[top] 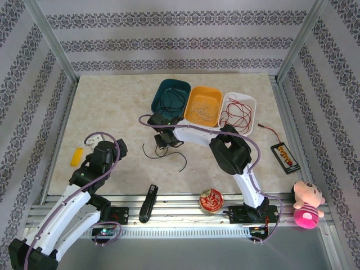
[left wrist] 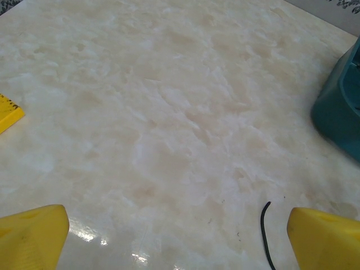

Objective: Untangle the cables

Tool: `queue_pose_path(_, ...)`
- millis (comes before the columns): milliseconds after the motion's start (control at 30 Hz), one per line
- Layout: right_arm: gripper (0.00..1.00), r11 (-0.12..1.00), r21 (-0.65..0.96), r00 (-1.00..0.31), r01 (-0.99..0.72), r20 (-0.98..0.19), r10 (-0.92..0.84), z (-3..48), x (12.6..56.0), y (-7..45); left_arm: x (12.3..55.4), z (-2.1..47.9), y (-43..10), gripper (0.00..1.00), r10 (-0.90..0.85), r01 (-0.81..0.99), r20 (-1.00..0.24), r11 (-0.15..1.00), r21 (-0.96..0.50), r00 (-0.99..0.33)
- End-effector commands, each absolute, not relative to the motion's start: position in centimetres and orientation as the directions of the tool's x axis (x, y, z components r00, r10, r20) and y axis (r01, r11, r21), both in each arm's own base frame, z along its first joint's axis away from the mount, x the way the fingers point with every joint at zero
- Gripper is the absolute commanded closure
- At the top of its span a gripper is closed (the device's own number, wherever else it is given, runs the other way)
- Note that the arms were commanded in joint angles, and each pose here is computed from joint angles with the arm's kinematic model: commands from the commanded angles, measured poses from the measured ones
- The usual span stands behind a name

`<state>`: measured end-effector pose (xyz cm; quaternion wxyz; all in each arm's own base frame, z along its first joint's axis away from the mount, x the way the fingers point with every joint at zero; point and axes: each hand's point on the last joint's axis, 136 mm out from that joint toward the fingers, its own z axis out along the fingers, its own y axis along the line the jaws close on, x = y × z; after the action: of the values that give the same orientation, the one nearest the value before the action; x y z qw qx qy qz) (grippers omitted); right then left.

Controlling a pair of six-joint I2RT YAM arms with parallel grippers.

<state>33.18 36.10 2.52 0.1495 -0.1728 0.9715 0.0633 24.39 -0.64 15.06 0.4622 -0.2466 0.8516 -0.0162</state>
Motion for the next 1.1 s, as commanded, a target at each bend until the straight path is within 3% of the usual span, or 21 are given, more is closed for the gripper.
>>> queue_pose_path(0,0.67,0.934,0.025,-0.894,-0.355,-0.303,-0.331,2.1,34.0,35.2,24.6,15.0,-0.3,0.01,-0.458,-0.425,-0.779,0.863,-0.274,-0.428)
queue_pose_path(167,0.73,0.928,0.024,-0.895,-0.373,-0.275,-0.352,1.1,33.5,35.2,24.6,14.8,-0.3,0.01,-0.457,-0.424,-0.777,0.864,-0.273,-0.432)
queue_pose_path(300,0.92,0.921,0.034,-0.886,-0.389,-0.289,-0.363,1.5,33.3,35.6,24.7,14.6,-0.5,0.01,-0.459,-0.423,-0.773,0.864,-0.273,-0.439)
queue_pose_path(400,0.99,0.913,0.047,-0.869,-0.405,-0.331,-0.368,3.2,33.5,36.1,24.7,14.6,-0.5,0.01,-0.459,-0.424,-0.772,0.864,-0.272,-0.44)
queue_pose_path(800,1.0,0.892,0.095,-0.748,-0.443,-0.588,-0.309,17.3,35.6,36.2,24.4,14.4,-0.3,0.01,-0.453,-0.429,-0.773,0.865,-0.26,-0.445)
queue_pose_path(1067,1.0,0.896,0.118,-0.644,-0.428,-0.736,-0.21,25.2,40.0,35.2,24.3,14.5,-0.3,0.01,-0.457,-0.424,-0.773,0.864,-0.27,-0.44)
